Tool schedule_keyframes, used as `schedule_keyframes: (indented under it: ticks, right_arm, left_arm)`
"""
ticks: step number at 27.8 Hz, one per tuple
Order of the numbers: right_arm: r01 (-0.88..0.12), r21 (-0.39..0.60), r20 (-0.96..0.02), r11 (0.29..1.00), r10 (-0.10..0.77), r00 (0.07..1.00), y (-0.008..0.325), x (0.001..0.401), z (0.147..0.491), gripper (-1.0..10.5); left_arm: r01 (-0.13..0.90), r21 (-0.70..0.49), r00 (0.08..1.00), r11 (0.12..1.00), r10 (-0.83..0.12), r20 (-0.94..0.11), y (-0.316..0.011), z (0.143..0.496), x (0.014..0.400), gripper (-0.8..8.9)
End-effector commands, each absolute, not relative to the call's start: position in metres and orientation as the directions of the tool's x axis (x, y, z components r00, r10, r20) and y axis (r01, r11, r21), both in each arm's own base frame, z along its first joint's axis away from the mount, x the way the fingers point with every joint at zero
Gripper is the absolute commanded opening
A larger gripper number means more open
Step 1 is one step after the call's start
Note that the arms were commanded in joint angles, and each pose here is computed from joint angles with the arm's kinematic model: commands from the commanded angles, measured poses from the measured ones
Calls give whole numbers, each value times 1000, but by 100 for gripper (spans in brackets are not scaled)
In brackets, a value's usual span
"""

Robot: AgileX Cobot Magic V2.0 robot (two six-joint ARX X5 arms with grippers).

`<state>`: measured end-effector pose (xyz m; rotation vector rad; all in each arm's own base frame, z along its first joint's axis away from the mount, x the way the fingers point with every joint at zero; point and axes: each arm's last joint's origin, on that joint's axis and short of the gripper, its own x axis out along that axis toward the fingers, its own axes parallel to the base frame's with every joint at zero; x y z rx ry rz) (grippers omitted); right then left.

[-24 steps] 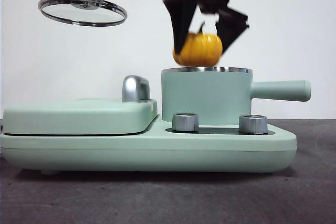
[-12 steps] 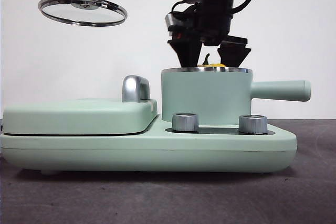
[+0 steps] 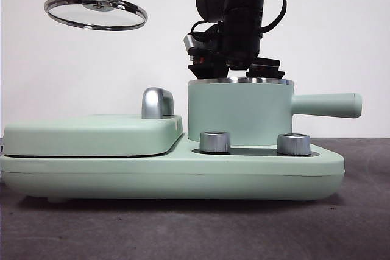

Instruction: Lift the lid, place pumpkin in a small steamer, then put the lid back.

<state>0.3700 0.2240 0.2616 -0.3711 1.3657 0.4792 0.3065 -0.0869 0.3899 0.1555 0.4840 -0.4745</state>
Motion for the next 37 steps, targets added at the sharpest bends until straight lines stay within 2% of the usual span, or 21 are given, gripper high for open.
schedule_keyframes:
  ticks: [1,8,13,15,18,20,22,24,28,31,34,37]
  right_arm:
    - [-533,24,-984,846,113,136,229,374,258,376]
    - [-533,45,-984,845,129,121,229,374,257,402]
    - [-531,58,-983,845,142,118,229,375,257,469]
    - [-525,58,-983,849,141,119,229,375,257,557]
    - [-521,54,-983,852,138,124,229,375,258,560]
    - [-510,61,-978,858,152,140,223,375,270,560]
    - [-505,80,-969,860,185,162,216,369,297,559]
    - [-506,77,-965,859,191,179,208,354,324,559]
    - [-505,79,-912,859,267,312,184,317,387,558]
    - [-510,75,-870,857,306,387,159,274,422,558]
    - [-513,75,-854,855,321,410,131,224,433,558]
    - [-516,76,-847,853,328,418,110,187,429,558]
  left_arm:
    - [475,41,805,879,-416,-422,-87,405,304,22]
    - [475,40,805,879,-416,-423,-87,405,304,22]
    - [475,40,805,879,-416,-423,-87,405,304,22]
    - [475,40,805,879,-416,-423,-87,405,304,22]
    - [472,32,805,881,-416,-423,-87,405,304,22]
    - [470,27,805,882,-416,-423,-87,405,304,22]
    - [472,26,803,881,-417,-425,-88,405,304,22]
    - [471,22,800,882,-416,-432,-88,404,303,22]
    - [484,17,786,875,-425,-449,-92,403,301,22]
    - [509,13,772,861,-450,-449,-101,403,298,22]
    - [554,14,748,832,-491,-446,-117,403,293,22]
    - [596,14,722,803,-528,-446,-133,402,288,22]
